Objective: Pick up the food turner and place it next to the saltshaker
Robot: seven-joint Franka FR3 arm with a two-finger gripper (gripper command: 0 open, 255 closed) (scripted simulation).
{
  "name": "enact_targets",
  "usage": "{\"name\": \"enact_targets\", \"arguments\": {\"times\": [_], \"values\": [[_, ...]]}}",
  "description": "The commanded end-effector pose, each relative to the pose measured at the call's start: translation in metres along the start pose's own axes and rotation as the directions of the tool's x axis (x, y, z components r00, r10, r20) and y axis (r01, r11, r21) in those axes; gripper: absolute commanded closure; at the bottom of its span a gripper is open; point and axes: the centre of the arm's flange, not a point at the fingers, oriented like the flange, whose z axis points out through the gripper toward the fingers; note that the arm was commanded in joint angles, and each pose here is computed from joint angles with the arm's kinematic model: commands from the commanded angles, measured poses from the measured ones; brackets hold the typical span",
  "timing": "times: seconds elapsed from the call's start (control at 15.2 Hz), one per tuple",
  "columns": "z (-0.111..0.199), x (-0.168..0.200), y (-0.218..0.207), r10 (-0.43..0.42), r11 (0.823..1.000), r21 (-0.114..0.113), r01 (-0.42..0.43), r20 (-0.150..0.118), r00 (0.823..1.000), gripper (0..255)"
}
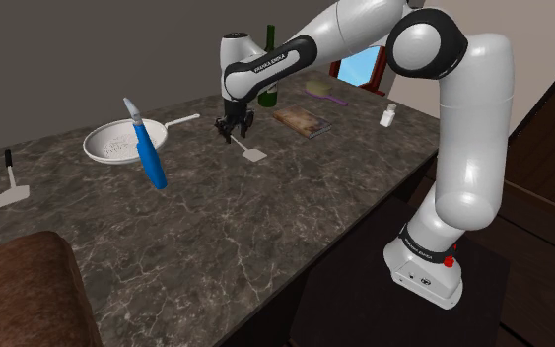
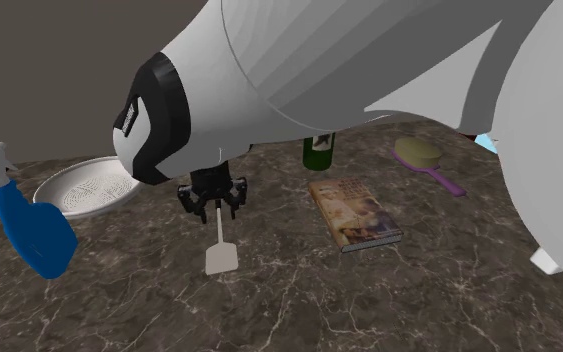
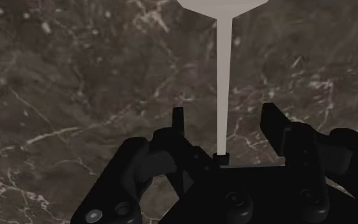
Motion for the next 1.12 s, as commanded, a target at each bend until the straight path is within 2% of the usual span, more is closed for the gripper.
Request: {"name": "enact_targets", "arguments": {"times": [0.0,0.53,1.06], "values": [[0.000,0.000,0.000,0.000,1.000,0.000,0.000,0.000,1.000,255],[0.000,0.000,0.000,0.000,1.000,0.000,0.000,0.000,1.000,255],[-0.042,0.003,0.000,0.000,1.000,0.000,0.000,0.000,1.000,255]]}}
